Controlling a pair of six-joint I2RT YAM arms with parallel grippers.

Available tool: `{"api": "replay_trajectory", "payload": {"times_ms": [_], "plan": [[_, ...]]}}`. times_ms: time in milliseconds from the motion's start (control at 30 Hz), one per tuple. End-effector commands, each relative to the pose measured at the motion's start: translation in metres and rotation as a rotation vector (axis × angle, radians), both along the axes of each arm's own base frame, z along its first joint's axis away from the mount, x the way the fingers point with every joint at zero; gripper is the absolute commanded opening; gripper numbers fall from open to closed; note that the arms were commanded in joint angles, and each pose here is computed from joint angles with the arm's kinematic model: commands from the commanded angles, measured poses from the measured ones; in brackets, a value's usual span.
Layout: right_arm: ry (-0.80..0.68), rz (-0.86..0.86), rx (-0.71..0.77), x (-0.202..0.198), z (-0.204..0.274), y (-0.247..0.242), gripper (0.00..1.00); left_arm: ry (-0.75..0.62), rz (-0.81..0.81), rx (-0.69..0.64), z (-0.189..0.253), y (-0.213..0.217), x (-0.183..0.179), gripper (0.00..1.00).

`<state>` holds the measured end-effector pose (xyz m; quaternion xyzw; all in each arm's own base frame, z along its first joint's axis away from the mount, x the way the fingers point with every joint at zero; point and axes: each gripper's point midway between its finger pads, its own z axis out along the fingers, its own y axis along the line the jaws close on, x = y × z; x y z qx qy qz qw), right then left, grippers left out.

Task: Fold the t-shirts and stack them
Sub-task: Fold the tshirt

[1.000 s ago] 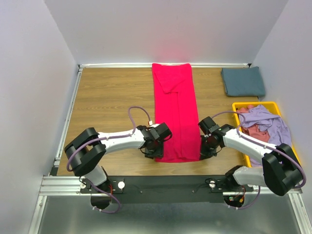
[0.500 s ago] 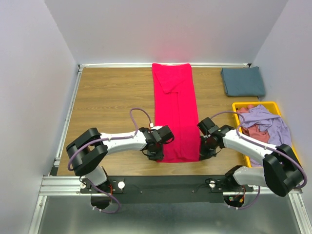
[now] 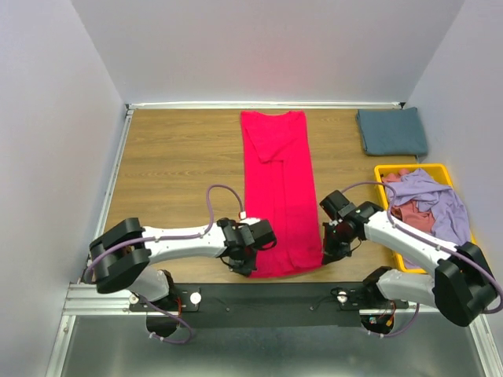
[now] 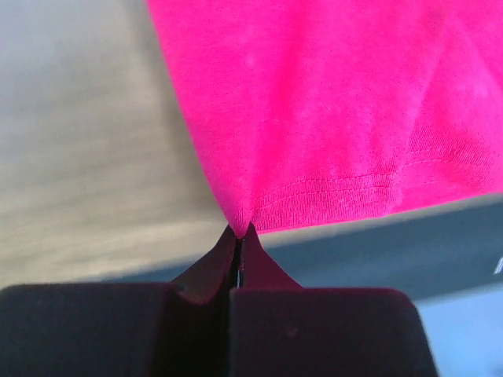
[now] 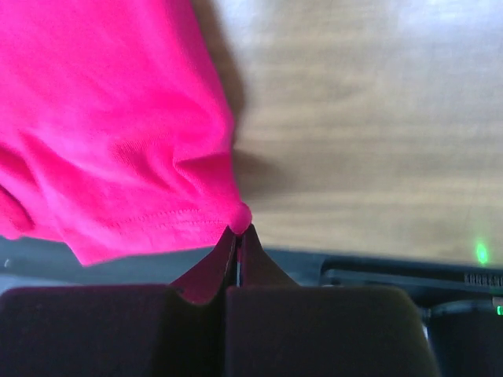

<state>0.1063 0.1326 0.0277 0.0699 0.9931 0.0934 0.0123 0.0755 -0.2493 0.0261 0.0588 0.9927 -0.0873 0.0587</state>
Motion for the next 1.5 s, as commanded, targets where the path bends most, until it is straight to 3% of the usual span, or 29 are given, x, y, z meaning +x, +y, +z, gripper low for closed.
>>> {"api": "replay_trajectory", "payload": {"times_ms": [0,133,167,233,267,500,767,1233,1467], "plan": [[0.032,0.024,0.020,-0.013,0.027,-0.001,0.01,0.118,-0.065,0.036,0.009,0.027,-0.045,0.00],[-0.048,0.002,-0.002,0.009,0.038,0.001,0.01,0.075,-0.060,-0.003,0.019,0.025,-0.029,0.00],[-0.069,0.003,-0.081,0.020,0.034,-0.007,0.01,0.036,-0.048,-0.031,0.026,0.021,-0.008,0.00],[-0.152,0.000,-0.119,0.052,0.048,-0.003,0.01,-0.017,-0.019,-0.042,0.032,0.020,0.017,0.00],[-0.198,-0.002,-0.127,0.069,0.052,0.002,0.01,-0.103,0.023,-0.023,0.038,0.025,0.050,0.00],[-0.375,0.011,-0.226,0.170,0.063,0.018,0.01,-0.347,0.122,0.020,0.062,0.043,0.177,0.00],[-0.527,0.017,-0.270,0.250,0.074,0.028,0.01,-0.531,0.147,0.069,0.065,0.047,0.265,0.00],[-0.562,-0.036,-0.305,0.296,0.062,0.009,0.01,-0.679,0.151,0.080,0.065,0.043,0.328,0.00],[-0.561,-0.033,-0.307,0.306,0.044,0.008,0.01,-0.670,0.157,0.105,0.050,0.043,0.339,0.00]]}}
